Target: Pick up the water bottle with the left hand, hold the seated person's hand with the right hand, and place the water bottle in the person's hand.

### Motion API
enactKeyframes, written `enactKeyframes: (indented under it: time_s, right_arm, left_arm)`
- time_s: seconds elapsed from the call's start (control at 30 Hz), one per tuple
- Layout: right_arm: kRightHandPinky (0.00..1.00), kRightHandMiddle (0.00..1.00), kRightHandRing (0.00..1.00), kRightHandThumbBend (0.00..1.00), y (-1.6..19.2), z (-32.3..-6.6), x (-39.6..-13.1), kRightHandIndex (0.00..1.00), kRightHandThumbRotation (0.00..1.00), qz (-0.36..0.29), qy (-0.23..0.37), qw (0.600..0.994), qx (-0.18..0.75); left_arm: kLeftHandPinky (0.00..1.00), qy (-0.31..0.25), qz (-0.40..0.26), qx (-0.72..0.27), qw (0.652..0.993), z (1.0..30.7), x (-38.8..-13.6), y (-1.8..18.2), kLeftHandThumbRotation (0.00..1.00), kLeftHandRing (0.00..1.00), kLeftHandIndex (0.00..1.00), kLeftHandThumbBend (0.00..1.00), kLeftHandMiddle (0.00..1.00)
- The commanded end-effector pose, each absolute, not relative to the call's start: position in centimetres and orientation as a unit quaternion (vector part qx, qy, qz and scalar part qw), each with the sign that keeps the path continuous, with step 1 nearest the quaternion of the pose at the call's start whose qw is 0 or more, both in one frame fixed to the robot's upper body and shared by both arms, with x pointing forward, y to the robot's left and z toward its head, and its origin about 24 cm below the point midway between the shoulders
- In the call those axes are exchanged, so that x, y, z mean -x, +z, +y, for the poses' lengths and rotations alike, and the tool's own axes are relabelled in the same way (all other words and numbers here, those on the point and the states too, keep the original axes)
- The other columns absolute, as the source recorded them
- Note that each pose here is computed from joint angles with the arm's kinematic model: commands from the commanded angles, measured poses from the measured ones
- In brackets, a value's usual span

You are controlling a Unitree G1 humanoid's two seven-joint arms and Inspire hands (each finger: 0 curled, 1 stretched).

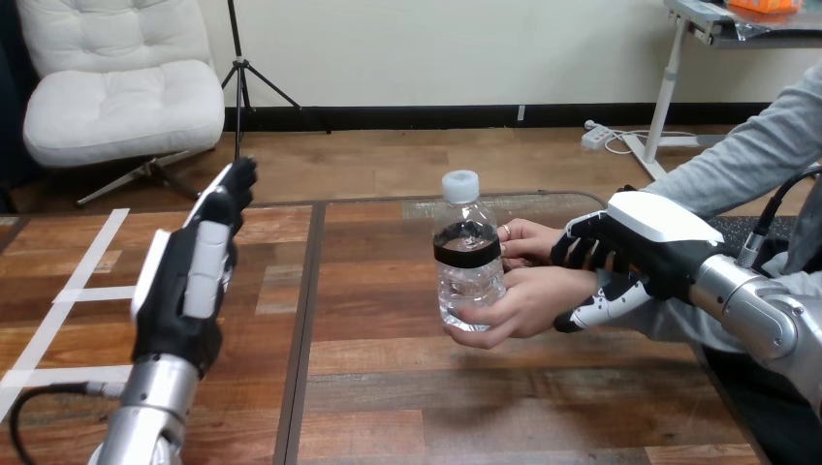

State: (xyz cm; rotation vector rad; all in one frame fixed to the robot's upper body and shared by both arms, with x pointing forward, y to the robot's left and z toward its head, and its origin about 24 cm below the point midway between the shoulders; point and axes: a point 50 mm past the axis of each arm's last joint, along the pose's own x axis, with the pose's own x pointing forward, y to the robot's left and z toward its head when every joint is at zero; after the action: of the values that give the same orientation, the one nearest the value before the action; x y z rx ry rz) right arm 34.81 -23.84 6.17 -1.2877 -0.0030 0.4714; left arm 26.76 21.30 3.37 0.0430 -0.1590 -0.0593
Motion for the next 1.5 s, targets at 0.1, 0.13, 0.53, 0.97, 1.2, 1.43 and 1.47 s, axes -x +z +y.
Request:
enactKeyframes:
  time_s: [0.1, 0.13, 0.53, 0.97, 1.2, 1.43, 1.47]
  right_arm:
    - [0.56, 0.73, 0.70, 0.92, 8.8, -23.3, -35.9, 0.75, 0.52, -0.052, 0.198, 0.771, 0.603]
    - [0.57, 0.74, 0.70, 0.93, 8.8, -23.3, -35.9, 0.75, 0.54, -0.052, 0.198, 0.771, 0.603]
    - [0.59, 0.77, 0.73, 0.98, 8.9, -23.4, -35.8, 0.79, 0.66, -0.057, 0.191, 0.779, 0.595]
    - [0.63, 0.78, 0.74, 1.00, 9.0, -23.6, -35.3, 0.78, 0.74, -0.070, 0.182, 0.811, 0.551]
    - [0.66, 0.78, 0.75, 0.99, 8.9, -23.7, -34.9, 0.78, 0.79, -0.079, 0.174, 0.840, 0.508]
    - [0.71, 0.79, 0.78, 0.97, 8.7, -23.6, -34.3, 0.79, 0.87, -0.094, 0.166, 0.882, 0.430]
    - [0.72, 0.79, 0.78, 0.96, 8.6, -23.6, -34.1, 0.79, 0.88, -0.098, 0.163, 0.891, 0.412]
  left_arm:
    - [1.00, -0.029, -0.124, -0.031, 0.991, 21.6, -27.2, 5.5, 1.00, 0.95, 0.90, 0.94, 0.94]
    - [1.00, -0.028, -0.124, -0.031, 0.991, 21.7, -27.2, 5.5, 1.00, 0.94, 0.90, 0.94, 0.94]
    - [1.00, -0.025, -0.118, -0.036, 0.992, 22.0, -26.7, 5.2, 1.00, 0.92, 0.89, 0.91, 0.93]
    - [0.98, -0.022, -0.117, -0.036, 0.992, 21.9, -25.9, 5.2, 1.00, 0.90, 0.88, 0.90, 0.92]
    - [0.98, -0.018, -0.118, -0.039, 0.992, 21.9, -25.4, 5.1, 1.00, 0.90, 0.87, 0.90, 0.91]
    - [0.96, -0.013, -0.119, -0.040, 0.992, 21.9, -24.9, 5.2, 1.00, 0.90, 0.87, 0.88, 0.90]
    - [0.96, -0.013, -0.119, -0.038, 0.992, 21.9, -24.8, 5.2, 1.00, 0.90, 0.87, 0.88, 0.90]
